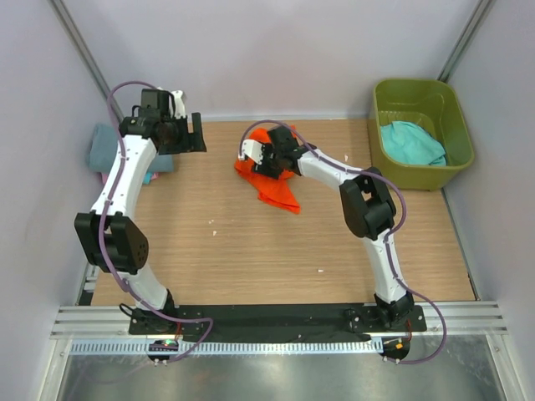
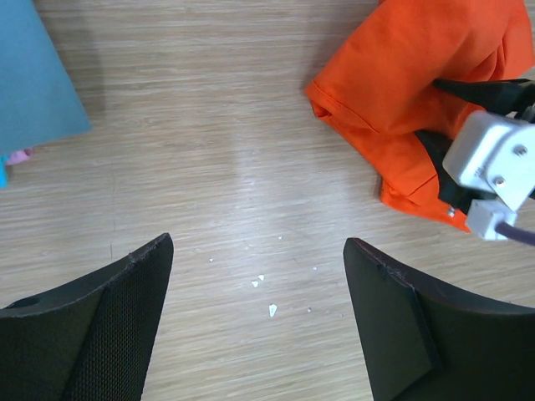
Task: Fold and stack the t-shirts
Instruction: Flatten the tshirt out
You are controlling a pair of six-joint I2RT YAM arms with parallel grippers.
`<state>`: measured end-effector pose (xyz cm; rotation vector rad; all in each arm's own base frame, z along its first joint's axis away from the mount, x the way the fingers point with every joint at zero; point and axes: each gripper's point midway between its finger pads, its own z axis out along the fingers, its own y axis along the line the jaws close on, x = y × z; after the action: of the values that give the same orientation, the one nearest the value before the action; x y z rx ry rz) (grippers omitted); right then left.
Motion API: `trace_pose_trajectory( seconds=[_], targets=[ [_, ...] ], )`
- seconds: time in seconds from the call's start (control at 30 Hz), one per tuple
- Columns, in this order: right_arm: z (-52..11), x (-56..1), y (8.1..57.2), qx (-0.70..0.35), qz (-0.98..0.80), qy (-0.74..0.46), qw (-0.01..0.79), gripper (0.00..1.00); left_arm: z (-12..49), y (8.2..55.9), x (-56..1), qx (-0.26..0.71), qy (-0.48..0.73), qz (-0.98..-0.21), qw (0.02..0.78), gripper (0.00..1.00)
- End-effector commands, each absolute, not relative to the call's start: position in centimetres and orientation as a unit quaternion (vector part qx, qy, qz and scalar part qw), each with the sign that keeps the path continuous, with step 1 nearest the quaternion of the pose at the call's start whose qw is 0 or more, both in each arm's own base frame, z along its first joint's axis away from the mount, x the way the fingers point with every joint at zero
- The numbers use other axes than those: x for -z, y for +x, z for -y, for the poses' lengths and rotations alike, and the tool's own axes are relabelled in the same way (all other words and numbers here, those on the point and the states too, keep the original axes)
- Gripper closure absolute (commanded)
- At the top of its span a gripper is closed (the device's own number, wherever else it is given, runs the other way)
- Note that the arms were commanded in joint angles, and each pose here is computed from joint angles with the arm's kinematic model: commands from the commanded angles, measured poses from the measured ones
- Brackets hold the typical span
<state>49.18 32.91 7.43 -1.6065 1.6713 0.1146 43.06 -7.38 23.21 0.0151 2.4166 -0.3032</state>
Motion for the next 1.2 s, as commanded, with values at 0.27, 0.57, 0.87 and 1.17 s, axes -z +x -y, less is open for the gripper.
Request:
trace_pose_trajectory(
  seconds=[0.27,0.57,0.87,1.17],
  targets=[
    [-33.1,-17.5,53.4,0.009,-0.658,-0.555,0.509,0.99,7.8,43.2,-24.7,0.138,-0.012,-0.92,0.367,0.18],
    [-26.6,-35.6,56.1,0.067,-0.636,-0.43,0.637,0.98,17.2,40.3,-16.3,0.312,0.03,-0.927,0.204,0.26],
    [-22.0,-41.8,54.5,0.102,-0.639,-0.369,0.667,0.99,22.3,44.0,-11.6,0.344,0.072,-0.922,0.164,0.25],
    [-17.9,-39.4,53.2,0.141,-0.669,-0.361,0.634,0.99,27.3,46.9,-10.7,0.382,0.123,-0.898,0.179,0.25]
  ],
)
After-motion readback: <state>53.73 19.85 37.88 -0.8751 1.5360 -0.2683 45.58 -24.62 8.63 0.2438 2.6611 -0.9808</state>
